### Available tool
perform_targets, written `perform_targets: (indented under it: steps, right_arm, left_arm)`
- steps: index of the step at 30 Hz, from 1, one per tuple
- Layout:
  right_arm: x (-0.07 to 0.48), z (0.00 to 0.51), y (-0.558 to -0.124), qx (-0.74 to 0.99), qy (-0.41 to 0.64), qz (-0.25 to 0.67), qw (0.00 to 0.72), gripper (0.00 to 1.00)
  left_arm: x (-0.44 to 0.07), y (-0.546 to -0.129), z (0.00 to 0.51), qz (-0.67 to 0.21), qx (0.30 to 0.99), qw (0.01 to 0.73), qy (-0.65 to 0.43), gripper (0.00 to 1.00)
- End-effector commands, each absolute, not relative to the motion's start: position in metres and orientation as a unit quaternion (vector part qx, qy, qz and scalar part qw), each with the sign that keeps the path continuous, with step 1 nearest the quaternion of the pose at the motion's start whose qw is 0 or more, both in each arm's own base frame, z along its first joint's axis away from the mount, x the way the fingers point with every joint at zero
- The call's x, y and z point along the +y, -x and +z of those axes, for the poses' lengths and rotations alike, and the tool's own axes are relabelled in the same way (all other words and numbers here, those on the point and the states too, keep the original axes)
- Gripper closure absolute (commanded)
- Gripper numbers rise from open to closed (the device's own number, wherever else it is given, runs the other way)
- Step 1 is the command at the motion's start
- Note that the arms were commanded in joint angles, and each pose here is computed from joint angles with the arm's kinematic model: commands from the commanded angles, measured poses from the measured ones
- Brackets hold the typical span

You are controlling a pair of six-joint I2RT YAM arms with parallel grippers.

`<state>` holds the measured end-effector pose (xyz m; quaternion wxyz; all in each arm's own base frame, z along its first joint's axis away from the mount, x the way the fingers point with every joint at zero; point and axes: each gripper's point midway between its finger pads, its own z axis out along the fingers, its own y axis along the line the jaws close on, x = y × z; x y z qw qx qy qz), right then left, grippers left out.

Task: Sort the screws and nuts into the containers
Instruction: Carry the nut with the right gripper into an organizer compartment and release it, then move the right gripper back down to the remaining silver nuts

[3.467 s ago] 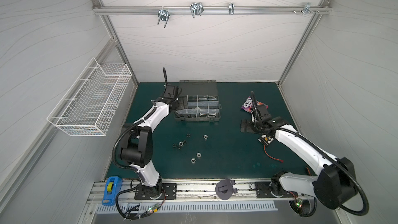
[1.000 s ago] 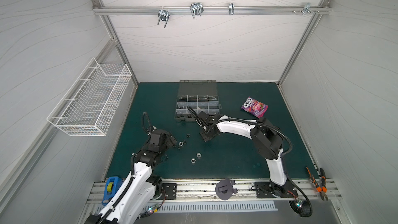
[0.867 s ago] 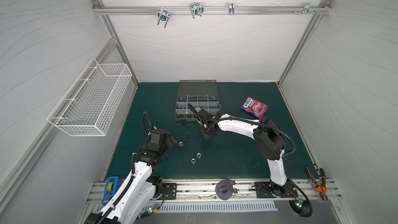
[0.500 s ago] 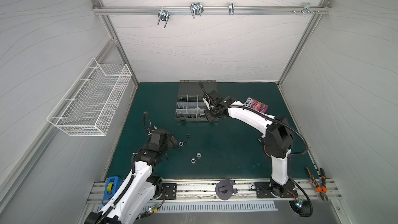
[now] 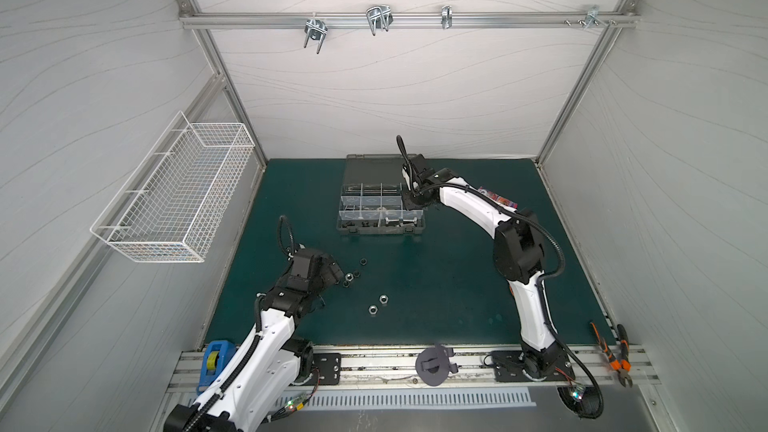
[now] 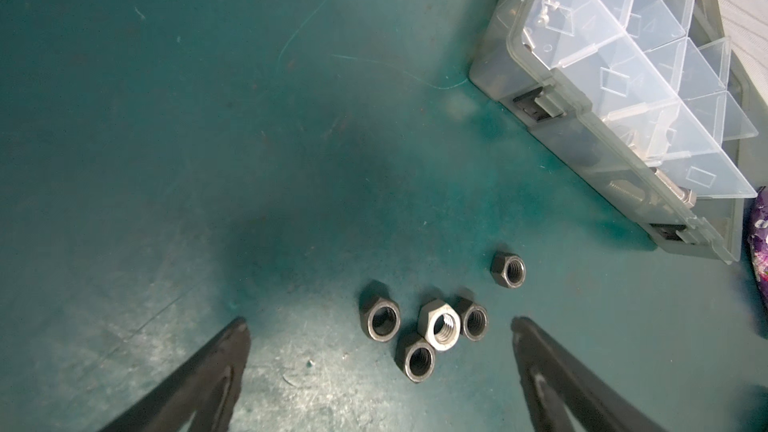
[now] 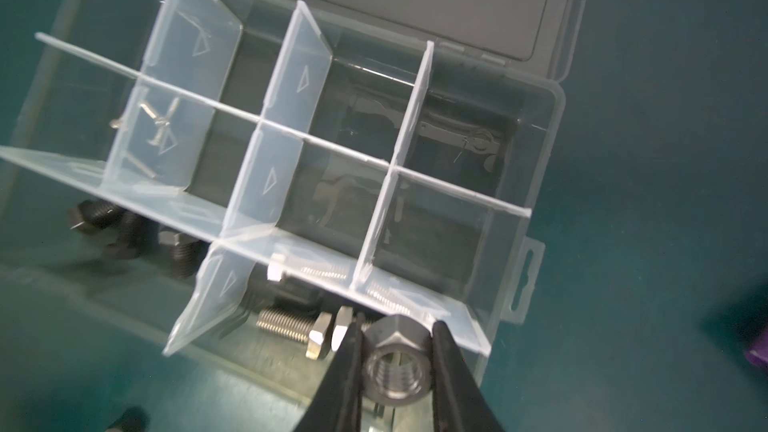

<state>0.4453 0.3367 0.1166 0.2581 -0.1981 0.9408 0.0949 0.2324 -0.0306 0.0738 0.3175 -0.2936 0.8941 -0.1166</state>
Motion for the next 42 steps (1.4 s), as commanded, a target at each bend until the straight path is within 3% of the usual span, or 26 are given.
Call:
perform_targets:
  steps: [1, 13, 23, 26, 42]
  right_arm:
    - [0.338, 0.114, -0.460, 0.938, 0.201, 0.096, 0.264, 0.87]
    - [0.330, 0.076, -0.479, 0.948, 0.186, 0.096, 0.240, 0.83]
    - [0.332, 0.070, -0.482, 0.947, 0.194, 0.092, 0.237, 0.60]
    - [0.332, 0.071, -0.481, 0.947, 0.197, 0.091, 0.237, 0.55]
    - [0.330, 0.136, -0.462, 0.927, 0.231, 0.072, 0.288, 0.46]
  left_arm:
    - [-0.034, -0.246, 0.096, -0.133, 0.883, 0.343, 0.290, 0.01]
    - [-0.033, -0.246, 0.099, -0.132, 0.883, 0.346, 0.289, 0.01]
    - [-0.030, -0.243, 0.100, -0.123, 0.883, 0.348, 0.289, 0.01]
    - [-0.029, -0.243, 0.101, -0.123, 0.882, 0.350, 0.290, 0.01]
    - [-0.029, -0.242, 0.101, -0.123, 0.882, 0.350, 0.292, 0.01]
